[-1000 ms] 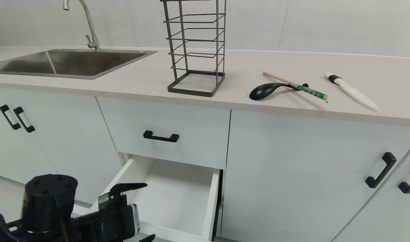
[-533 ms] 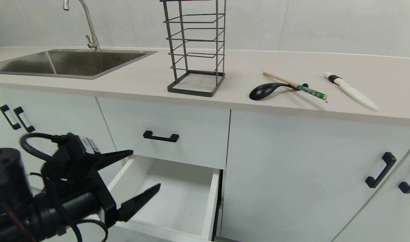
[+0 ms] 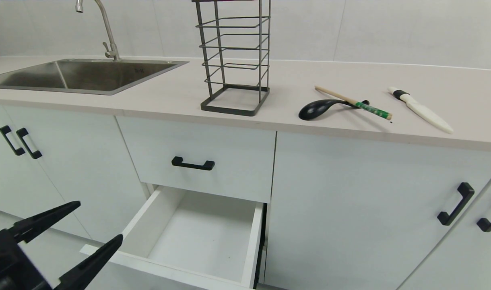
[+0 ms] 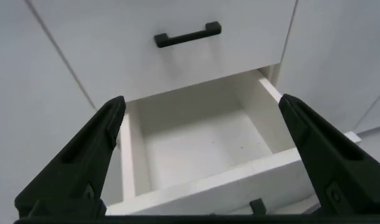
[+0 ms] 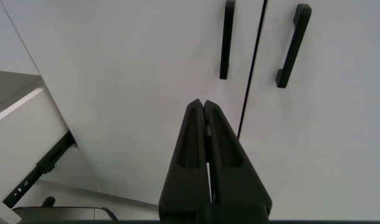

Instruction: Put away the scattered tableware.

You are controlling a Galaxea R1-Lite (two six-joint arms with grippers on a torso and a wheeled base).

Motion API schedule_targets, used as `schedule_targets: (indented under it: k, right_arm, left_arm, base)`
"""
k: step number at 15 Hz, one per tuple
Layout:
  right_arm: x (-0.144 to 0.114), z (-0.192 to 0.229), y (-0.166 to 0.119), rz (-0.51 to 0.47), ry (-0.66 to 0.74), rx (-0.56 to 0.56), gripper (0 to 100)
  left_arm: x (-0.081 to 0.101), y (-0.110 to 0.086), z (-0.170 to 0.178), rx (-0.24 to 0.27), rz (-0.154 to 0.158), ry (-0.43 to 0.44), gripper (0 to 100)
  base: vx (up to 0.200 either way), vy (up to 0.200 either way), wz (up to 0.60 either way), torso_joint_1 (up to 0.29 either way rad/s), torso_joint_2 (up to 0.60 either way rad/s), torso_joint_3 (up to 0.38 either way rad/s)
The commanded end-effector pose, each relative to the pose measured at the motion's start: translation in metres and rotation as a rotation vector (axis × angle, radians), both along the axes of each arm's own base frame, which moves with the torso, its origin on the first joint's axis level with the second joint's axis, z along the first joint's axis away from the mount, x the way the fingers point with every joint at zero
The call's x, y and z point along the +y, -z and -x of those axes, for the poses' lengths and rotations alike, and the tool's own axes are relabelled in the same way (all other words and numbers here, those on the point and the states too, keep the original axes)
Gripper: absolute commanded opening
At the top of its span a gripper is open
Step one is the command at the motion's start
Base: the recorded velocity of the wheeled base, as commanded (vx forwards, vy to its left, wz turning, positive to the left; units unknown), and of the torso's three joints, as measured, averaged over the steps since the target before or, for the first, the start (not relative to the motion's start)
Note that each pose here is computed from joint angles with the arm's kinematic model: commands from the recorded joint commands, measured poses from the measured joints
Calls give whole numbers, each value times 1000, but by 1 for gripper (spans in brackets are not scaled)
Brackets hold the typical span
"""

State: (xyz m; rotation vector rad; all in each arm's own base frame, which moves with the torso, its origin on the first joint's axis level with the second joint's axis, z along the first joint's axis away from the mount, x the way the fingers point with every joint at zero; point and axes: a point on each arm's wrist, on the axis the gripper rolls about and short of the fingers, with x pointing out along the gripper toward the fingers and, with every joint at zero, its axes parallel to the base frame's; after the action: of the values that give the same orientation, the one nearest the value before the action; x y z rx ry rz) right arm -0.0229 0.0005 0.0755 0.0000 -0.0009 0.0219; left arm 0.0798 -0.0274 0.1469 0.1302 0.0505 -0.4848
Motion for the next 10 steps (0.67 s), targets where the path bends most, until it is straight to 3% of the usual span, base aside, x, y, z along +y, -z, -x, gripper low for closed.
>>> schedule_targets:
  k: [1,2,5,7,10]
  right_arm:
    - [0,0,0,0,0,1,0]
    - [0,0,0,0,0,1,0]
    - [0,0,0,0,0,1,0]
    - [0,0,0,0,0,1,0]
    - [0,0,0,0,0,1,0]
  left_arm:
    - [19,9,53,-170,-14,-143,100]
    - [22,14,65,-177,-25,-199,100]
    - [25,23,88,-146,-29,-241,100]
    - [26,39,96,-108,-38,-276,100]
    - [25,63,99,-117,-39,-334,100]
  base:
    - [0,0,0,0,0,0]
    - [0,0,0,0,0,0]
    - [0,0,0,0,0,0]
    - [0,0,0,0,0,0]
    - [0,0,0,0,0,0]
